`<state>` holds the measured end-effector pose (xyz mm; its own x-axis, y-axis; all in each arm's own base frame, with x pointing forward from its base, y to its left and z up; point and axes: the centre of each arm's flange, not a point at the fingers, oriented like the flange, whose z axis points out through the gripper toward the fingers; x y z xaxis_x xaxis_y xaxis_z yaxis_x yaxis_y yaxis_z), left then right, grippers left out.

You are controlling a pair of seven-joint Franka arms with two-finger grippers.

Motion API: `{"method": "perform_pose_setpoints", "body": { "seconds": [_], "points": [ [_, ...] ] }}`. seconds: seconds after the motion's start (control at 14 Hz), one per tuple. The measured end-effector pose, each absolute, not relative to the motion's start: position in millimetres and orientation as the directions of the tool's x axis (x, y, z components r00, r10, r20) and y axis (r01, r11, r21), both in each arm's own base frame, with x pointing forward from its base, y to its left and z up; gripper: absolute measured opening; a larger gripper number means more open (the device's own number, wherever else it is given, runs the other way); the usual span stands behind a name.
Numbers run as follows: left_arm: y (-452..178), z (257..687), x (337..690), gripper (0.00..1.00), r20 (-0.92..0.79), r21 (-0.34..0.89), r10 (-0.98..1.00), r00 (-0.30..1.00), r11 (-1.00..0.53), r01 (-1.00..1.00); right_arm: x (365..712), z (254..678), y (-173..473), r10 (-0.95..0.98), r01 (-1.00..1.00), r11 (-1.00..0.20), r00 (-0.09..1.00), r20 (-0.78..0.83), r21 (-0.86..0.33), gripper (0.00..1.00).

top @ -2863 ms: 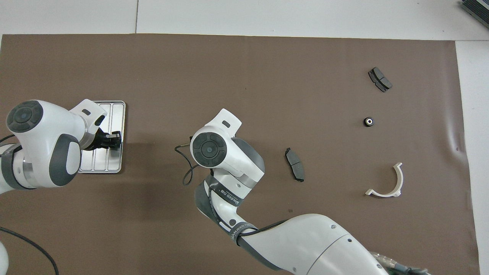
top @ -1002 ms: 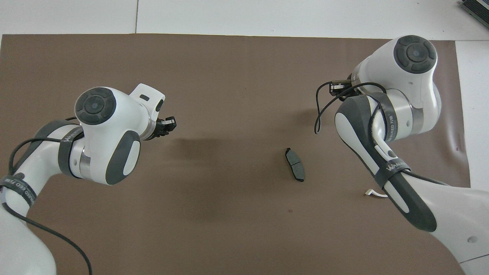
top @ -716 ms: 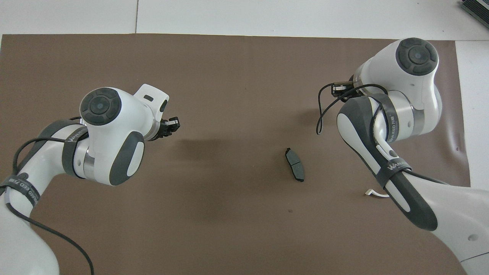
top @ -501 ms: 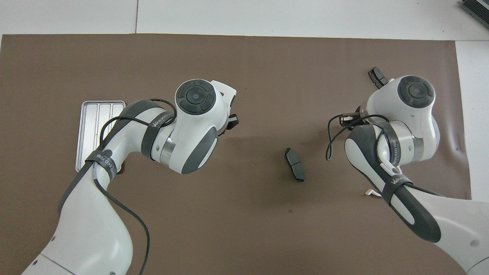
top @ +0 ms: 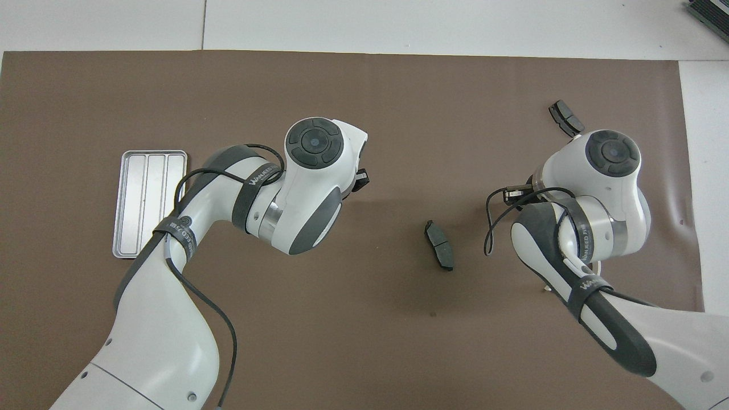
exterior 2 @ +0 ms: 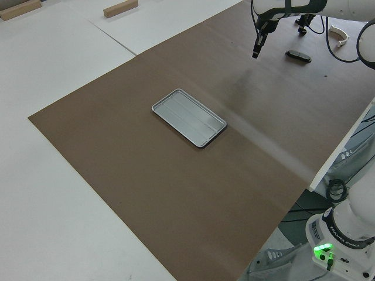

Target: Place bearing gear from tray to pile

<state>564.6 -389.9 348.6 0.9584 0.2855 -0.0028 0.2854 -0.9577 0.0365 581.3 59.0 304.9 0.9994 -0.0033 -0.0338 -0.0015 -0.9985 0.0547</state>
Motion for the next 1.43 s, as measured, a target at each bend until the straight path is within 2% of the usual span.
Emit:
{"method": "perform_pose_setpoints", "body": {
  "seconds": [0.14,0.64,0.86,1.15,1.22,1.43],
  "points": [
    [-390,341,563,0.25,-0.007,0.031,0.285,0.959,-0.958,0.285,582,310,59,-0.004,-0.003,-0.999,1.0,-0.022,0.053,1.0],
    [-393,304,544,0.25,0.003,0.043,0.276,0.961,-0.96,0.276,601,375,61,-0.005,-0.01,-0.999,0.995,0.104,0.042,1.0],
    [-391,303,541,0.25,0.006,0.047,0.277,0.961,-0.96,0.276,609,394,67,-0.003,-0.008,-0.999,0.991,0.132,0.037,1.0],
    [-391,303,540,0.25,0.008,0.049,0.277,0.961,-0.96,0.276,615,422,105,-0.028,-0.032,-0.999,0.988,0.151,0.02,1.0],
    [-392,303,540,0.31,0.007,0.048,0.276,0.961,-0.96,0.275,615,428,115,-0.036,-0.039,-0.999,0.987,0.156,0.016,1.0],
    [-393,306,540,0.68,0.01,0.052,0.275,0.961,-0.96,0.274,615,433,128,-0.045,-0.047,-0.999,0.985,0.166,0.009,1.0]
  ]
}}
